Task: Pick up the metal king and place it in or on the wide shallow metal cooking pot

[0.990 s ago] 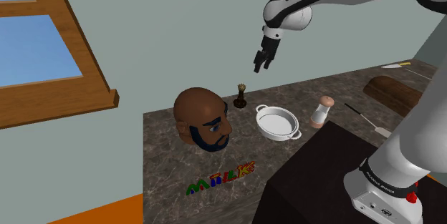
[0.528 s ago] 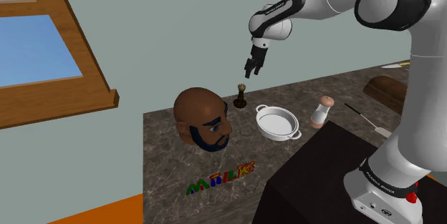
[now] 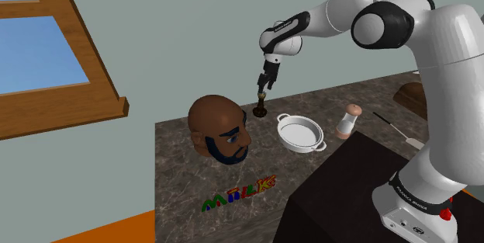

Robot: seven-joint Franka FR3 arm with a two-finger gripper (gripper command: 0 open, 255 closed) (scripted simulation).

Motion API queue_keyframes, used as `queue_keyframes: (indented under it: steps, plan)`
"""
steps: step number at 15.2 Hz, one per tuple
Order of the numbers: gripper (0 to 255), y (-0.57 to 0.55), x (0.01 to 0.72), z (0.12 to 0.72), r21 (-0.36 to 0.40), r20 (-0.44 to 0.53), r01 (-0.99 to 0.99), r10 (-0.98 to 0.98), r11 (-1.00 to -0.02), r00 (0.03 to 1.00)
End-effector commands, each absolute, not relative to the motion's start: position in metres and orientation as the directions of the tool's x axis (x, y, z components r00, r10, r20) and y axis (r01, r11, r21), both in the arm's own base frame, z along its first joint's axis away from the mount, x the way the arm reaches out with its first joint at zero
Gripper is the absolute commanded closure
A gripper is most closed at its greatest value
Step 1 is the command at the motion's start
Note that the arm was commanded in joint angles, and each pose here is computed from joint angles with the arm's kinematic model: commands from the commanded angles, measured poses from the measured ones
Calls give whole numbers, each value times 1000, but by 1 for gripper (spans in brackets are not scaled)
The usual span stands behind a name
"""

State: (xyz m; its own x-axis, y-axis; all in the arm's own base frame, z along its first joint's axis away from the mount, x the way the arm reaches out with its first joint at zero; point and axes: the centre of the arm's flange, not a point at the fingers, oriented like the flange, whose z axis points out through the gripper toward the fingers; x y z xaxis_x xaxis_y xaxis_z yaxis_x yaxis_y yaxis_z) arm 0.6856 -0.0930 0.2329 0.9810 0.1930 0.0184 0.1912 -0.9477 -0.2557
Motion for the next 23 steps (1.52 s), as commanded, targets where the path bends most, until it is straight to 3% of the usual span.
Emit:
queue_keyframes:
  steps: [1,12,13,23]
  plan:
    - [0,-90,686,224,-256,19,191,193,-948,981]
    - [0,-87,686,211,-256,19,192,193,-948,981]
    - [255,-87,686,211,-256,19,192,193,-948,981]
    - [255,-87,686,216,-256,19,191,193,-948,981]
